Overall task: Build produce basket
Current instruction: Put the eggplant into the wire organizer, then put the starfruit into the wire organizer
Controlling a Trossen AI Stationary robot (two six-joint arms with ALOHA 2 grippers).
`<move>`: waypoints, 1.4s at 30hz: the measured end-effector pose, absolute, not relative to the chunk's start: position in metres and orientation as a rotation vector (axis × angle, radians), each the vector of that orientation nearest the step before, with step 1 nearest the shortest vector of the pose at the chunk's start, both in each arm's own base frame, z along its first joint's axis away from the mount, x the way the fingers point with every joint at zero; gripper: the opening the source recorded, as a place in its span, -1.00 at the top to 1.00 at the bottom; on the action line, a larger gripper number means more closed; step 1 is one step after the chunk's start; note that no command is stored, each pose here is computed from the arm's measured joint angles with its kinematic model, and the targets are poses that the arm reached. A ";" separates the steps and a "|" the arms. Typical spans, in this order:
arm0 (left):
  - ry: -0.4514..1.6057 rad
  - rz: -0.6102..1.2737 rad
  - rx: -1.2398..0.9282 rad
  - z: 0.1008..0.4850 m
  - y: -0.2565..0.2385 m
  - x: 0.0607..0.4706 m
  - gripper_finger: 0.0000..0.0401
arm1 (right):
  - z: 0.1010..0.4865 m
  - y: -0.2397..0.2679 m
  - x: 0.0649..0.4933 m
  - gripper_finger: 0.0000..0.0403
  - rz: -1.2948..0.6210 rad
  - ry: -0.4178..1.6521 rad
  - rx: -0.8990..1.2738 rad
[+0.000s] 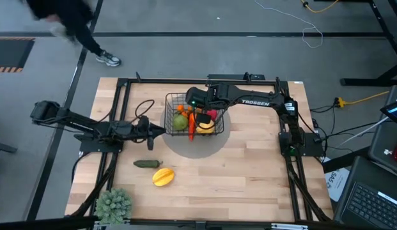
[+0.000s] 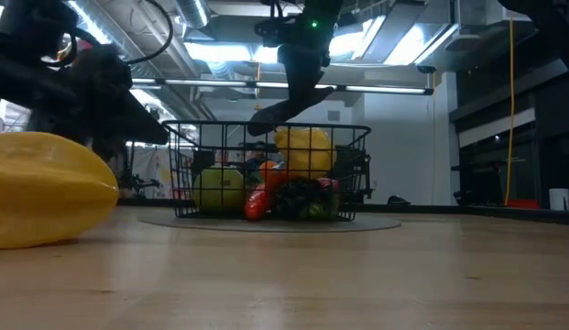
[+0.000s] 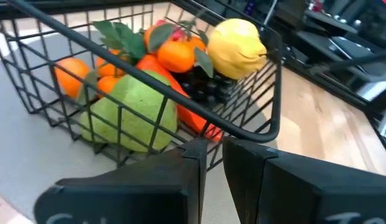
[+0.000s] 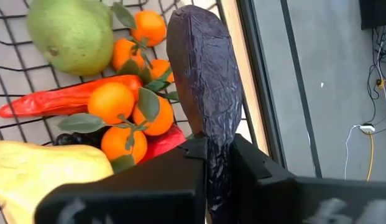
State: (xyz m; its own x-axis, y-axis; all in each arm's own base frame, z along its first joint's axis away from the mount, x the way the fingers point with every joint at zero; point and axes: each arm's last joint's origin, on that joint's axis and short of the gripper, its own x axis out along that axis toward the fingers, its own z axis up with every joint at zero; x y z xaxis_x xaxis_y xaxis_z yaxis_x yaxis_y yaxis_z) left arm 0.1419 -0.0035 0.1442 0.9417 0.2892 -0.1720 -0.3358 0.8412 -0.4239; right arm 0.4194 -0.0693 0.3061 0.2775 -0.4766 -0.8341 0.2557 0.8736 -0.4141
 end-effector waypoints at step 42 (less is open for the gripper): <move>0.140 0.195 -0.535 0.144 -0.007 0.143 0.79 | 0.321 -0.041 0.412 0.00 -0.458 1.207 -0.106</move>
